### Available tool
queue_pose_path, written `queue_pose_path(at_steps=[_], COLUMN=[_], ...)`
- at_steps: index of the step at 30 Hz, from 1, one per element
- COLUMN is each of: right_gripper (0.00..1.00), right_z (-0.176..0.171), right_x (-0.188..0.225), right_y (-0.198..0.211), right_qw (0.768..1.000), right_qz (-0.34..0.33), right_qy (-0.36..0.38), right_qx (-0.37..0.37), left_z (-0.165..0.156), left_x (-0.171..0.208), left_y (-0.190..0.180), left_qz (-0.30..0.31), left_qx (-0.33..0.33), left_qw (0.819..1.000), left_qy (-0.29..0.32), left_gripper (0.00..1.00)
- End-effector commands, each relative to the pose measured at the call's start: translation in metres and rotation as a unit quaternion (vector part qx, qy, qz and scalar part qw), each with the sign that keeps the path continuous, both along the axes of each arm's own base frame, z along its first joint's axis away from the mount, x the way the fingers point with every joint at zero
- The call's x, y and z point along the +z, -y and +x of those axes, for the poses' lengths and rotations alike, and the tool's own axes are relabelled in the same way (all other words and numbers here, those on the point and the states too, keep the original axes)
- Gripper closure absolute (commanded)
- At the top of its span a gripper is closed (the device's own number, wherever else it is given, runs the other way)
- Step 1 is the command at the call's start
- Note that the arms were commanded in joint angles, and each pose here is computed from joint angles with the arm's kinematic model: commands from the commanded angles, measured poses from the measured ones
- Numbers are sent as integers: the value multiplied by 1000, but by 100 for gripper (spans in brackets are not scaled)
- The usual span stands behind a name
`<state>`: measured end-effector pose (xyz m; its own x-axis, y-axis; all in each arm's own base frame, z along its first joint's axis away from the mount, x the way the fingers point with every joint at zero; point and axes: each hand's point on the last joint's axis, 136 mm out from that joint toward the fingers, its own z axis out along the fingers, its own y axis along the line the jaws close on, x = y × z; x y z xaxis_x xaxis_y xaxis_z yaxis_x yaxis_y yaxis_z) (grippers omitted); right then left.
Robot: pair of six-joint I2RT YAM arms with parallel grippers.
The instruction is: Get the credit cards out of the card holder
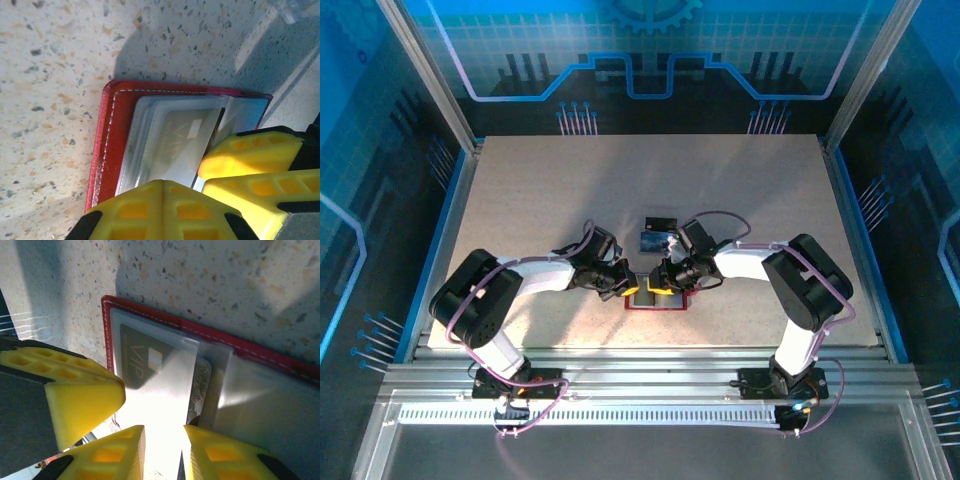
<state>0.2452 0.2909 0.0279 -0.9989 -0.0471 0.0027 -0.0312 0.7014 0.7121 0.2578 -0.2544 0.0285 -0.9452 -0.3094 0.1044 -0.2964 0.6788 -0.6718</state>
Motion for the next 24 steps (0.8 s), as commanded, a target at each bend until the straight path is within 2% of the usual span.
queue_pose_path(at_steps=[1,6,12,24], right_gripper=[73,72,72,72], right_z=[-7,-11,1,7], right_x=[-6,-8,10,19], right_y=[3,11,2,2], right_qw=[1000,999,999,999], right_qz=[-26,-48,-32,-27], right_qy=[-6,-3,22,33], right_qx=[15,19,18,21], left_z=[-6,-7,-5,-3], left_x=[-9,-9,-8,-2], left_y=[-6,-6,-5,-3], left_qz=[6,7,6,2], left_qx=[-6,-6,-7,-7], left_qw=[1000,1000,1000,1000], left_qy=[-9,-10,-9,-4], left_gripper=[97,96,96,96])
